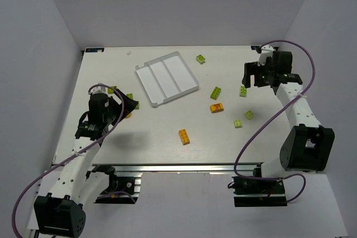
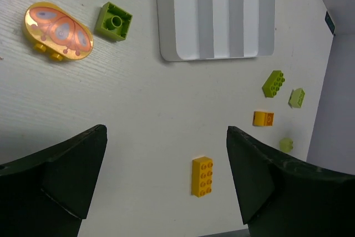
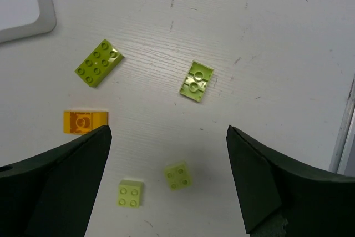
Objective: Sort the legos into containers by color
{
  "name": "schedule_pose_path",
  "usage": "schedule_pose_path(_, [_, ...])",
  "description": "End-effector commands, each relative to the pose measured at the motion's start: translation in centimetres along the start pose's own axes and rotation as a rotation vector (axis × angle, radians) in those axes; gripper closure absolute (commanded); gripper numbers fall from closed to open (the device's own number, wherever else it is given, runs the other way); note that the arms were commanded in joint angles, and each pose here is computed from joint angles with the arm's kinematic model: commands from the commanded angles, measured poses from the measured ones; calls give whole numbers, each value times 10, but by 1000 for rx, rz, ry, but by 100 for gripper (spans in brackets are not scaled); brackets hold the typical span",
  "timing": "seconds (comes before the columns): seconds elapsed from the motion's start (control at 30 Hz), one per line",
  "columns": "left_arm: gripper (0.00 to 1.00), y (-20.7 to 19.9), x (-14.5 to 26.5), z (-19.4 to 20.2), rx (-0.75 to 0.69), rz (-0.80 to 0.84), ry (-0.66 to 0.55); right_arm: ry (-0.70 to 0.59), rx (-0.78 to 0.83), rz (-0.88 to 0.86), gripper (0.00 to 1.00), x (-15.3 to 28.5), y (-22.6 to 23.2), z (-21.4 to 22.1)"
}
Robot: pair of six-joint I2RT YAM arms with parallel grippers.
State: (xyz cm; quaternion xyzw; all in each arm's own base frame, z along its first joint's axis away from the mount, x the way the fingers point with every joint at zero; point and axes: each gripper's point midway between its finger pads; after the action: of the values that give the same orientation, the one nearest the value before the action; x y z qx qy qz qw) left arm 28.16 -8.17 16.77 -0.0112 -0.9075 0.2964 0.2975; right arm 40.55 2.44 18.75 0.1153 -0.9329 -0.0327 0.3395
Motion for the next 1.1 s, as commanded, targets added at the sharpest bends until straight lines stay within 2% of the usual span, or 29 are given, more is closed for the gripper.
schedule_pose_path(0.0, [2, 2, -3, 10, 84, -19, 33, -37, 155, -177, 11, 8, 29, -7])
schedule_pose_path(0.07, [2, 5, -5, 14, 127, -38, 45, -8, 232, -261, 11, 12, 43, 3])
schedule_pose_path(0.13, [7, 10, -9, 17, 172, -69, 56, -19, 400, -404, 11, 18, 66, 8])
schedule_pose_path(0.2, [14, 12, -11, 19, 197, -90, 74, 26, 491, -574, 11, 28, 97, 30])
schedule_pose_path(0.23, [26, 15, -15, 21, 208, -113, 82, 21, 536, -604, 11, 29, 103, 33])
schedule_pose_path(0.33, [53, 18, -18, 22, 270, -159, 103, -10, 602, -707, 11, 34, 127, 42])
schedule_pose_path(0.37, [53, 24, -19, 27, 301, -197, 118, -22, 620, -724, 11, 37, 136, 43])
schedule_pose_path(0.4, [53, 24, -19, 24, 317, -211, 115, -50, 632, -723, 11, 34, 139, 42])
schedule_pose_path(0.47, [42, 33, -19, 26, 353, -277, 111, -58, 667, -744, 11, 34, 153, 47])
schedule_pose_path(0.53, [32, 36, -18, 25, 385, -309, 105, -61, 676, -722, 17, 28, 156, 50])
schedule_pose_path(0.6, [20, 44, -20, 24, 403, -365, 103, -35, 674, -718, 35, 22, 163, 58])
schedule_pose_path(0.67, [16, 55, -24, 24, 404, -434, 95, -6, 652, -707, 52, 16, 167, 63])
schedule_pose_path(0.77, [14, 62, -30, 17, 391, -486, 69, 12, 647, -694, 53, 9, 169, 68])
schedule_pose_path(0.87, [12, 76, -44, 11, 375, -552, 46, 26, 642, -675, 46, 4, 168, 71])
schedule_pose_path(0.93, [12, 89, -55, 11, 348, -615, 55, 33, 639, -663, 45, 2, 166, 72])
schedule_pose_path(1.07, [11, 87, -83, -1, 294, -644, 86, 39, 646, -629, 43, -1, 161, 74])
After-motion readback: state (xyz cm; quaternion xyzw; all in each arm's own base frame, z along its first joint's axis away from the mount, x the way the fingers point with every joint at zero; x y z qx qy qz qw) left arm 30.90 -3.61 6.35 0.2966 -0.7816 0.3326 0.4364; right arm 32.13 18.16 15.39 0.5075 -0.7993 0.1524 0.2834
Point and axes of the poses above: each gripper's point midway between its finger pads, its own x axis back along the fingers, its own y axis along the line the jaws close on, z = x × y, and after that the axes turned 8 degrees about -x, right-handed
